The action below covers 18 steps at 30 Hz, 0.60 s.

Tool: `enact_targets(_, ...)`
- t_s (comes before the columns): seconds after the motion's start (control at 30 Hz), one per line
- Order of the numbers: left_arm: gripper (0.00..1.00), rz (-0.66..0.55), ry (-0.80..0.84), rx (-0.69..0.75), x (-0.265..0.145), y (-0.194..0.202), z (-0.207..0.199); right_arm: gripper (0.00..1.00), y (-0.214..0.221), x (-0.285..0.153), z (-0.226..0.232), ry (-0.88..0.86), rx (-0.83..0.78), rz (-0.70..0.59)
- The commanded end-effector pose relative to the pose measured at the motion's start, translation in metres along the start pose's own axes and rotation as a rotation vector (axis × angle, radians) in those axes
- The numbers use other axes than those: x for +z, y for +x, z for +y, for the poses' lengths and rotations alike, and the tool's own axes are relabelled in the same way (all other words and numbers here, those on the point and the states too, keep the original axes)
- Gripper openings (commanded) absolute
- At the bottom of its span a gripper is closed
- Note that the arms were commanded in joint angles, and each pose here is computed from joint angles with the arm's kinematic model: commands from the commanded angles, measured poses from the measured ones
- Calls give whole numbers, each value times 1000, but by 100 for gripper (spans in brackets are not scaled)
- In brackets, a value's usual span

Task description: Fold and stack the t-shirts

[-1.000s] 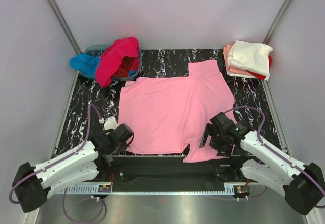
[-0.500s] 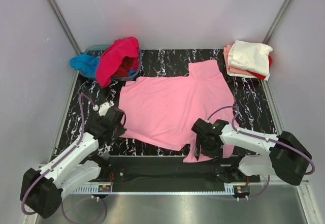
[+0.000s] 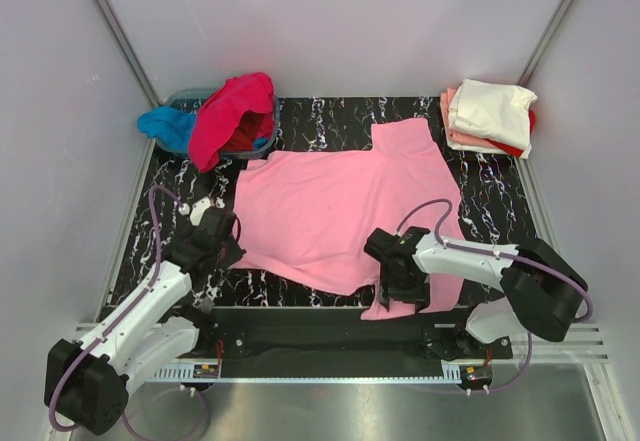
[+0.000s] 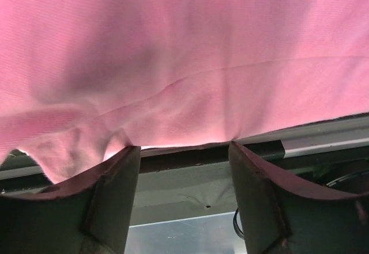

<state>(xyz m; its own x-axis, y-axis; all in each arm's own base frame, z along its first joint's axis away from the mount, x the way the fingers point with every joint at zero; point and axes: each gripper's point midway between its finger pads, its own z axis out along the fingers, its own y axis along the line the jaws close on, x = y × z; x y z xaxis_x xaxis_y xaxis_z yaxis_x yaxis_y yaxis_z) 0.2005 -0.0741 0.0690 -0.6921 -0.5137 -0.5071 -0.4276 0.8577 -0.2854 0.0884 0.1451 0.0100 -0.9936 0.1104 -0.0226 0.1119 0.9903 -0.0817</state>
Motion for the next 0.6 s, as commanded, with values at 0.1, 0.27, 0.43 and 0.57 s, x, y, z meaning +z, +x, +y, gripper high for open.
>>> enact_targets(0.1, 0, -27, 57, -3, -2, -8, -10, 52, -49, -3, 12, -48, 56, -256)
enact_targets(0.27, 0, -13, 58, 3, 0, -6, -11, 14, -51, -4, 10, -47, 61, -273)
enact_targets(0.43, 0, -20, 73, 7, -9, -10, -13, 0, -47, -8, 6, -38, 55, -252)
enact_targets(0.57, 0, -16, 98, 29, -25, -16, -19, 0, -45, -41, 8, -48, 49, -231)
